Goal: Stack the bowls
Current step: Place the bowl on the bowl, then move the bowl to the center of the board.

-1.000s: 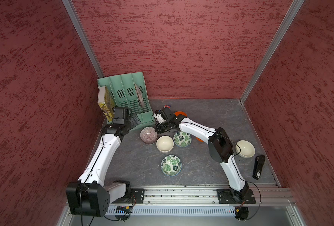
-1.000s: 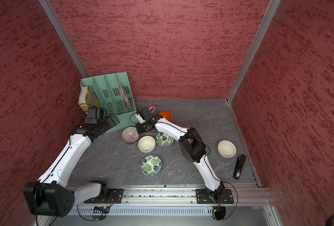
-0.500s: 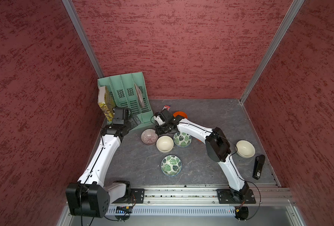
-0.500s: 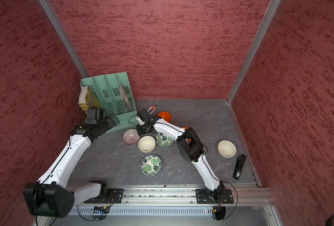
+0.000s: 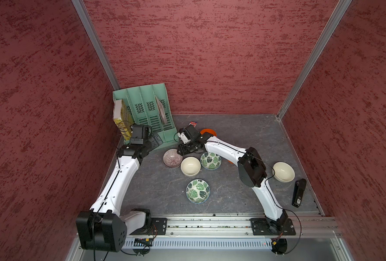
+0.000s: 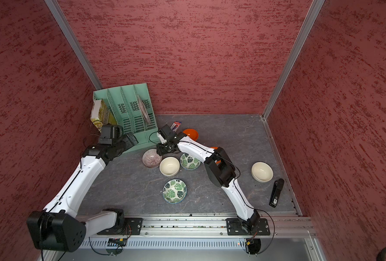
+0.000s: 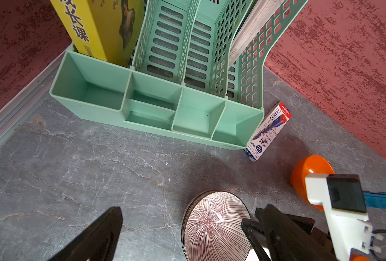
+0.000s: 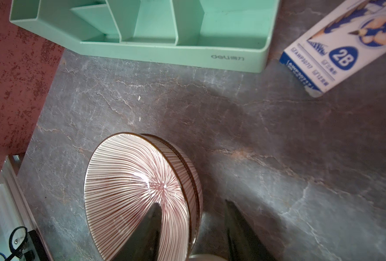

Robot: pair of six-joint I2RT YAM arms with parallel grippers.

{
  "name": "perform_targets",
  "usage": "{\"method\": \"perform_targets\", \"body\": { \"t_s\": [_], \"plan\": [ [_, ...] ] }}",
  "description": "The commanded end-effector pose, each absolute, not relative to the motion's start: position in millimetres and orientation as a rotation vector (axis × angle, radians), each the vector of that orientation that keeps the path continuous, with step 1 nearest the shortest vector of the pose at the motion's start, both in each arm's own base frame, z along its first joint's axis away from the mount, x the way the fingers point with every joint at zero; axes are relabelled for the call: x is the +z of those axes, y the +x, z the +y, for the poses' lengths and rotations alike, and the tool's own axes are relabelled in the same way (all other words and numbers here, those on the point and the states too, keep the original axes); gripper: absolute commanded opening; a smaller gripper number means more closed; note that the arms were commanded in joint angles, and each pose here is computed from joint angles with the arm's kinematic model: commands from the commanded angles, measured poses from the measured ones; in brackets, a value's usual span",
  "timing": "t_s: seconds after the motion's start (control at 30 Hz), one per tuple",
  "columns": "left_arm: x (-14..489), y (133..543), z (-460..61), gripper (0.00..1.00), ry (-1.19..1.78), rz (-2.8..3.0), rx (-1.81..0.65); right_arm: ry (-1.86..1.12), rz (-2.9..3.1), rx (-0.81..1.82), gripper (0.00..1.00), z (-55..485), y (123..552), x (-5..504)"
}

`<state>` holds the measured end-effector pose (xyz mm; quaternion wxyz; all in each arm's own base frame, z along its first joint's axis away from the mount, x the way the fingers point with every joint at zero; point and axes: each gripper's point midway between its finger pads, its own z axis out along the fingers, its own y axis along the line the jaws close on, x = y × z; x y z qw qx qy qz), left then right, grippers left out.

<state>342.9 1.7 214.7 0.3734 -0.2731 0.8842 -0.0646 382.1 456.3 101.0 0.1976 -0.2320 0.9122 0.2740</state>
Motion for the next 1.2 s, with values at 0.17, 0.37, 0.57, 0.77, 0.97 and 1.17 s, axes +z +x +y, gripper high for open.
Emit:
{"method": "perform_targets", "body": {
  "t_s": [0.17,0.37,0.57,0.77,0.97,1.17],
  "plan": [
    [229,339,-11,1.00,-0.576,2.267,-0.122,-0.708,2.417,0.762,0.56,413,363,167],
    [229,341,-22,1.00,-0.553,2.270,-0.155,-0.883,2.437,0.758,0.56,374,337,141],
    [227,343,-29,1.00,-0.543,2.285,-0.157,-0.921,2.427,0.673,0.57,370,346,124],
    [229,340,-27,1.00,-0.536,2.284,-0.142,-0.976,2.407,0.664,0.56,377,352,115],
    [228,341,-25,1.00,-0.539,2.285,-0.128,-1.032,2.440,0.654,0.54,382,352,93],
    [230,341,-23,1.00,-0.541,2.281,-0.120,-1.042,2.456,0.636,0.47,384,356,80]
  ]
}}
